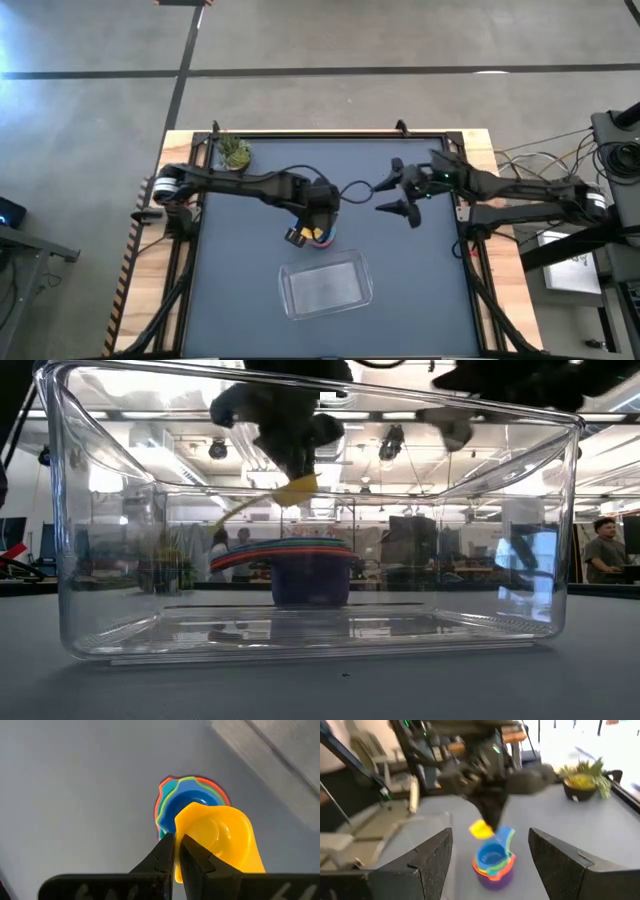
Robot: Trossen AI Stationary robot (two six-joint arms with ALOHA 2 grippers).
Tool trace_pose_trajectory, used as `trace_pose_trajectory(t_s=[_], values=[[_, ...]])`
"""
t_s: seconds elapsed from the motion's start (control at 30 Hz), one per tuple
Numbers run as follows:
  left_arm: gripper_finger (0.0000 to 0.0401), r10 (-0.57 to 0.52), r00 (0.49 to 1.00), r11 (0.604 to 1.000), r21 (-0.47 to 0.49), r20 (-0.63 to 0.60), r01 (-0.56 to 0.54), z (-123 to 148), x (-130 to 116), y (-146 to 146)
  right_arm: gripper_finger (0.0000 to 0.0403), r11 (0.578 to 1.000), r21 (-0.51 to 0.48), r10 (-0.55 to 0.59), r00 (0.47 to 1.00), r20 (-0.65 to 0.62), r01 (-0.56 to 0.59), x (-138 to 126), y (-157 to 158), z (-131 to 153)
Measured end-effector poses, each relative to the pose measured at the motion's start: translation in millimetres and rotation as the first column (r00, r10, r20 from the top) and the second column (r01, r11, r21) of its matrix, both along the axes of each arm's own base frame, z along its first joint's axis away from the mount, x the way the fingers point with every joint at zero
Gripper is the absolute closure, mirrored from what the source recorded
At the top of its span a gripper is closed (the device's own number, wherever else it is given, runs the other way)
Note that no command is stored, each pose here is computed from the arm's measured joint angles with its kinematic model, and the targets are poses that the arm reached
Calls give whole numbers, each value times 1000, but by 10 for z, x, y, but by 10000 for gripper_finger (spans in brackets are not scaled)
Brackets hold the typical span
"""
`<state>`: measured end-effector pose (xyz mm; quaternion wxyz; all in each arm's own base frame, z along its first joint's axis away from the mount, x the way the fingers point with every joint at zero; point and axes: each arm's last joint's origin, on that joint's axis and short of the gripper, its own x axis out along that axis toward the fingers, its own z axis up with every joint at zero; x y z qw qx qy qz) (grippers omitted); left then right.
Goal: Nest measuring cups in basket
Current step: Stack the yellow measuring cup on top of the blue measuring cup, then put the nested measuring cups into the transparent bin
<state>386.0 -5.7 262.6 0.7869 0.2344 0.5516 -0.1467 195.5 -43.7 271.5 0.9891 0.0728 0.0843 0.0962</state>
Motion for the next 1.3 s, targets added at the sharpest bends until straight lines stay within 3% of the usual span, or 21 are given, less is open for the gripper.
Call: trace_pose_trajectory(t_s=[0.27, 0.67, 1.0, 1.3], values=[[401, -68, 996, 997, 17, -64, 69, -172, 136, 33, 154, 1000, -1, -29, 995, 95, 29, -301, 85, -157], [398, -149, 981, 989, -3, -123, 150, -333, 355, 53, 154, 999, 0, -46, 995, 84, 47, -314, 84, -195], [319, -46, 991, 998, 25, -126, 49, -247, 334, 88, 154, 999, -6, -47, 996, 79, 48, -294, 77, -209], [243, 180, 958, 982, -11, -221, -187, -74, 85, 107, 154, 999, 2, -48, 997, 66, 48, -290, 76, -225]])
